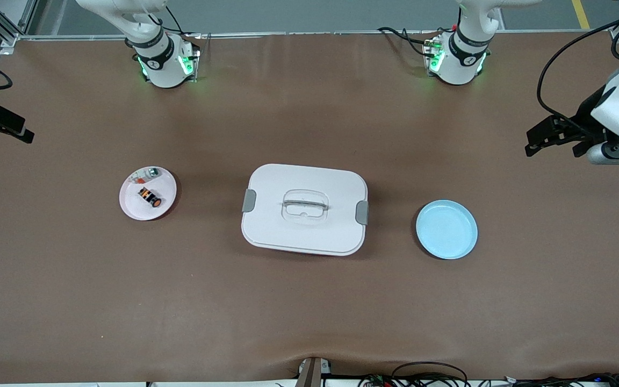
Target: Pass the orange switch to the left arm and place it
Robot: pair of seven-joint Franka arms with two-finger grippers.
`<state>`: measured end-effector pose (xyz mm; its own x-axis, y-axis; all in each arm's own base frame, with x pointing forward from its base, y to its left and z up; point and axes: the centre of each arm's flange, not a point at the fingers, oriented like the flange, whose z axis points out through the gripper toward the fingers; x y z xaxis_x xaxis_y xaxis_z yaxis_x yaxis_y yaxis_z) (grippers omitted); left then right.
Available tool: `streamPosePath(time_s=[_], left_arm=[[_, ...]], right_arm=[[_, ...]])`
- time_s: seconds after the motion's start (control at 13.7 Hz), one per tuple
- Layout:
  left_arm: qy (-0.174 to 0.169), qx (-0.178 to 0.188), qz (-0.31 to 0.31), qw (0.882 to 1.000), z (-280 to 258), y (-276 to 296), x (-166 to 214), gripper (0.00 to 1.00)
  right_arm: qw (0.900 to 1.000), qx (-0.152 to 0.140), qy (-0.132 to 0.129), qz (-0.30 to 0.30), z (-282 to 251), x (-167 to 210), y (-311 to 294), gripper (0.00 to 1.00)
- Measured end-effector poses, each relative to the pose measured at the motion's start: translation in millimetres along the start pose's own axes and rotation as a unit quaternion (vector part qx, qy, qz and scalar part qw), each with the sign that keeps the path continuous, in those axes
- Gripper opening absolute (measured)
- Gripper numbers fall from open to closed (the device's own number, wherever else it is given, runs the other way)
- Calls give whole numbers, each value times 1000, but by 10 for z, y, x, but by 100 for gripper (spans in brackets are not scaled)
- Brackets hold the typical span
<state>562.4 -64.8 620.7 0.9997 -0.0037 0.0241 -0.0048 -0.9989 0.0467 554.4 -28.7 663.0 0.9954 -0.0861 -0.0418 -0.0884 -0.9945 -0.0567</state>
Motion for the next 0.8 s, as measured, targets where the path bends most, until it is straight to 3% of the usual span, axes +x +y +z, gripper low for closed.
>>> streamPosePath(time_s=[0.8], left_arm=[[0, 0, -1, 1000, -4, -10, 1, 100]], right_arm=[[1000, -1, -4, 17, 38, 7, 146, 100]])
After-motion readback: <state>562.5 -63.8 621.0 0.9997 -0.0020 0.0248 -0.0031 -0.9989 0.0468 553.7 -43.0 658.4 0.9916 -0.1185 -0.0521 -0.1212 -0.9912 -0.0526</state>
